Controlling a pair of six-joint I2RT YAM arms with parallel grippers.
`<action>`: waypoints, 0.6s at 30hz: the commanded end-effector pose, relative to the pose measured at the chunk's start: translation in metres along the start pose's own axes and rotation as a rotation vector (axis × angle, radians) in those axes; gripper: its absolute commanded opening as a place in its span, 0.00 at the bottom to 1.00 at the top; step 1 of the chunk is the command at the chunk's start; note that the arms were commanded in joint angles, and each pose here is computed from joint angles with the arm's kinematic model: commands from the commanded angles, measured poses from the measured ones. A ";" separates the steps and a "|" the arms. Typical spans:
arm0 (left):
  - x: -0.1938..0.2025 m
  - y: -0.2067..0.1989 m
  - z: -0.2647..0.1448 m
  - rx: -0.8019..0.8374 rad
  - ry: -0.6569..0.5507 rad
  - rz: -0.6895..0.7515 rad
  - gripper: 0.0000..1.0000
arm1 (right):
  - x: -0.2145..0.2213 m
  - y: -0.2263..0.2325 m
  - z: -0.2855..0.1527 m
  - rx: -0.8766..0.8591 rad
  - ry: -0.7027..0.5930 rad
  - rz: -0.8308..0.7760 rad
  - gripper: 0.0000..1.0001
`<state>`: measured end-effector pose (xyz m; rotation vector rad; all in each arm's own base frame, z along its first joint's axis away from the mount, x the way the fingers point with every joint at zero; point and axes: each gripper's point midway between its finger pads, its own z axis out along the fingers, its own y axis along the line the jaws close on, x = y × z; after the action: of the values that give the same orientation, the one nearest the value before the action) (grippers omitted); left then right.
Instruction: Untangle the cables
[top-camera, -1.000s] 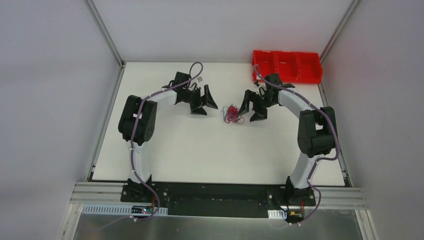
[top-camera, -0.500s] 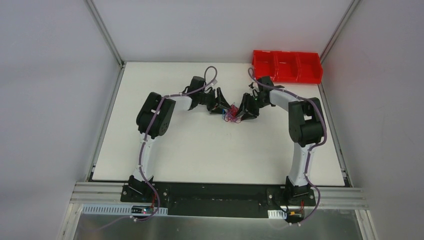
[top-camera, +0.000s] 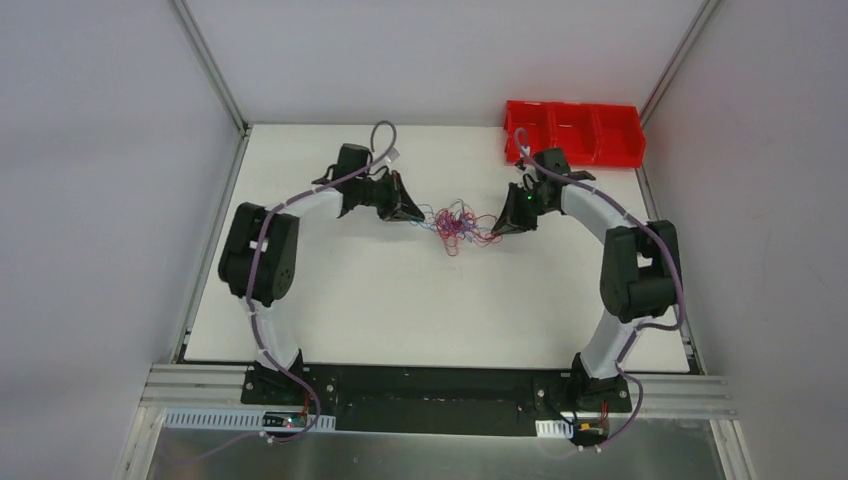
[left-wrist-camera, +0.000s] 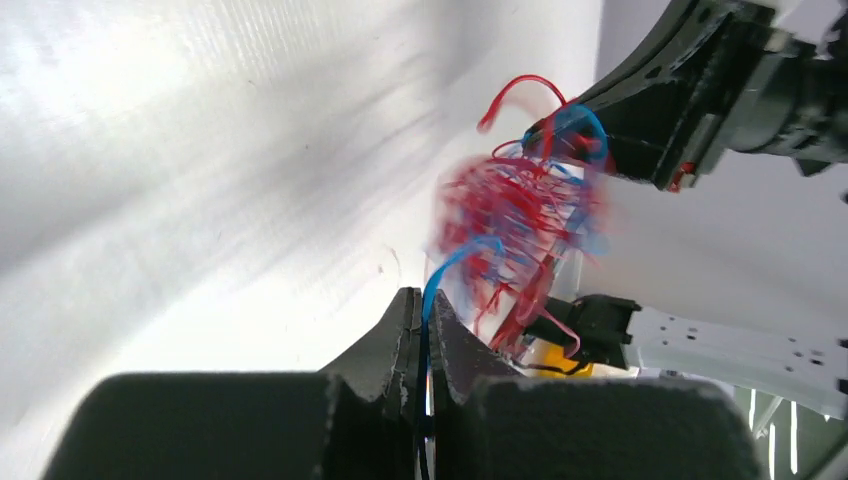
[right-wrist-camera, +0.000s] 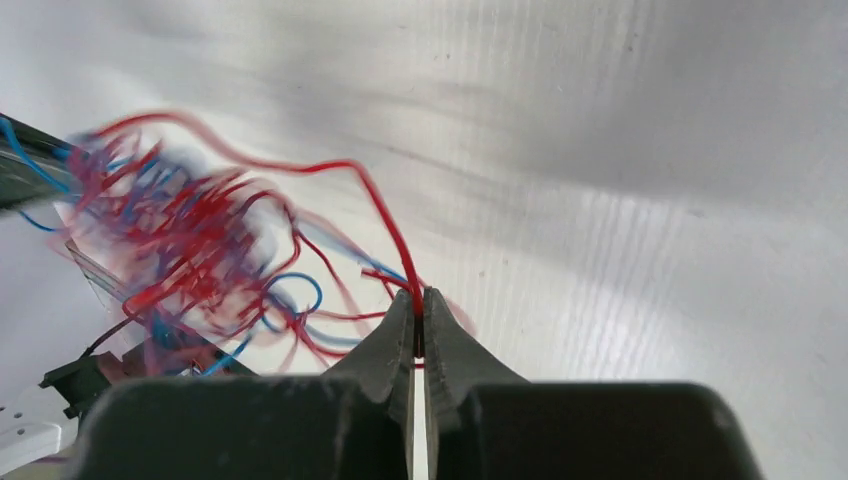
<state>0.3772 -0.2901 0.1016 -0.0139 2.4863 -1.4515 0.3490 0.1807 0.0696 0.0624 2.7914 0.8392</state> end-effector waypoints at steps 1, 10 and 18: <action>-0.015 0.002 -0.084 -0.069 -0.122 0.054 0.00 | -0.004 -0.022 -0.059 0.117 -0.084 -0.032 0.00; -0.026 0.033 -0.197 -0.193 -0.304 0.027 0.00 | -0.008 -0.044 -0.127 0.154 -0.177 -0.057 0.00; 0.001 0.052 -0.193 -0.177 -0.222 -0.040 0.00 | 0.004 -0.046 -0.118 0.129 -0.116 -0.049 0.00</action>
<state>0.3583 -0.0921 0.1583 -0.2886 2.3786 -1.1182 0.3260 0.0786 0.1341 0.1018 2.7128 0.6164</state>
